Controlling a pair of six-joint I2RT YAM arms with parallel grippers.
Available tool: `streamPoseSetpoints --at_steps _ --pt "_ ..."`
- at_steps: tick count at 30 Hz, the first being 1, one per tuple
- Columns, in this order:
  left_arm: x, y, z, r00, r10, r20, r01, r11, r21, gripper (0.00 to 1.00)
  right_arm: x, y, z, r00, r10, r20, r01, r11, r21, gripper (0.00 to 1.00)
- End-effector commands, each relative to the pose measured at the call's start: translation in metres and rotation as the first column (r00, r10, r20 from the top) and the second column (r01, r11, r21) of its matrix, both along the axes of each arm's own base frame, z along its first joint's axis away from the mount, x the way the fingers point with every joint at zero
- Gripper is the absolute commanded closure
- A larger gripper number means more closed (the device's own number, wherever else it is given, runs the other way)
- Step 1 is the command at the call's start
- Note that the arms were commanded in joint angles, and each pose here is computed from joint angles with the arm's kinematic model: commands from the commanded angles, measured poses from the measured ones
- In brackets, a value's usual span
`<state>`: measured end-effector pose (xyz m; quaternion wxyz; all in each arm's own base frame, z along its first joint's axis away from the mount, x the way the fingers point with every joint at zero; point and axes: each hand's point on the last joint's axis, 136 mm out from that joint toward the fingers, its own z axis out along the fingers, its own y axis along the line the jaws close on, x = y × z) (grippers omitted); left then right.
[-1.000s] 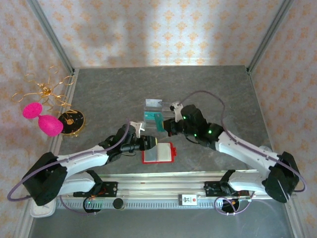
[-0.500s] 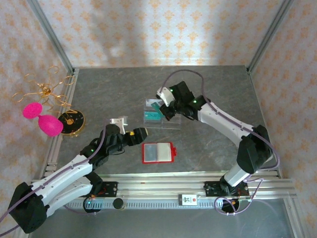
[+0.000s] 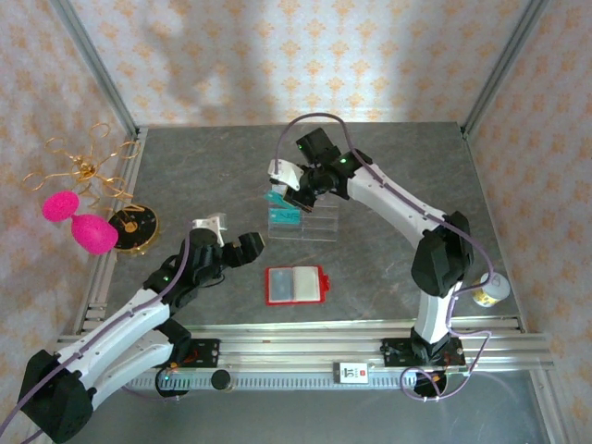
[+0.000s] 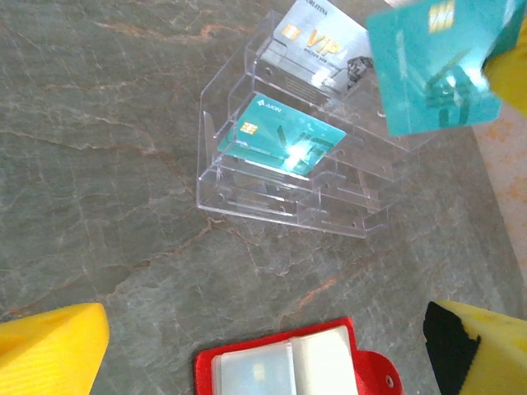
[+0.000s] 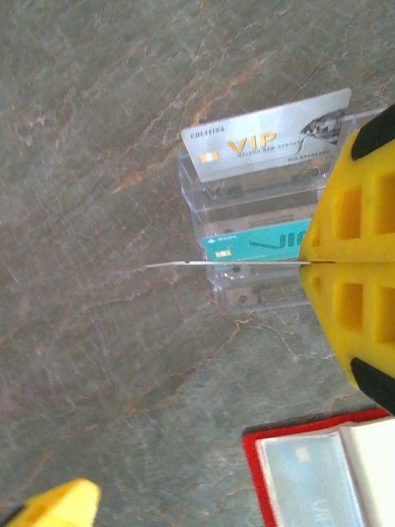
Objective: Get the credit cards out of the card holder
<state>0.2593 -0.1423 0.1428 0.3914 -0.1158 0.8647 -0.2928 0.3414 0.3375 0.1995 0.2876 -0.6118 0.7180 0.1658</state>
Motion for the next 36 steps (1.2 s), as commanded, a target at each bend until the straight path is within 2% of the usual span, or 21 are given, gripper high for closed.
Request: streamPoseSetpoints --at_steps 1,15,28,29,32,36 --pt "0.006 0.011 0.010 0.999 0.037 0.034 -0.038 0.998 0.046 0.01 -0.008 0.001 -0.009 0.995 0.104 0.000 -0.104 0.993 -0.056 1.00" --pt "0.016 0.011 -0.008 0.999 0.048 -0.014 -0.046 0.996 0.073 0.01 0.021 -0.005 -0.059 0.993 0.113 0.023 -0.104 0.968 -0.229 1.00" --pt "0.020 0.007 -0.017 0.999 0.022 -0.042 -0.019 0.997 0.074 0.01 0.018 -0.004 -0.082 0.992 0.121 -0.027 -0.124 0.955 -0.271 1.00" --pt "0.020 0.008 -0.018 0.999 0.024 -0.045 -0.021 0.997 0.075 0.01 0.017 -0.003 -0.084 0.992 0.124 -0.030 -0.127 0.953 -0.274 0.98" --pt "0.020 0.009 -0.020 0.999 0.025 -0.048 -0.021 0.997 0.078 0.01 0.016 0.002 -0.087 0.992 0.124 -0.020 -0.125 0.952 -0.279 0.79" --pt "0.020 0.008 -0.018 0.998 0.030 -0.048 -0.027 0.998 0.051 0.01 0.025 0.013 -0.073 0.995 0.093 0.027 -0.084 0.968 -0.235 0.71"
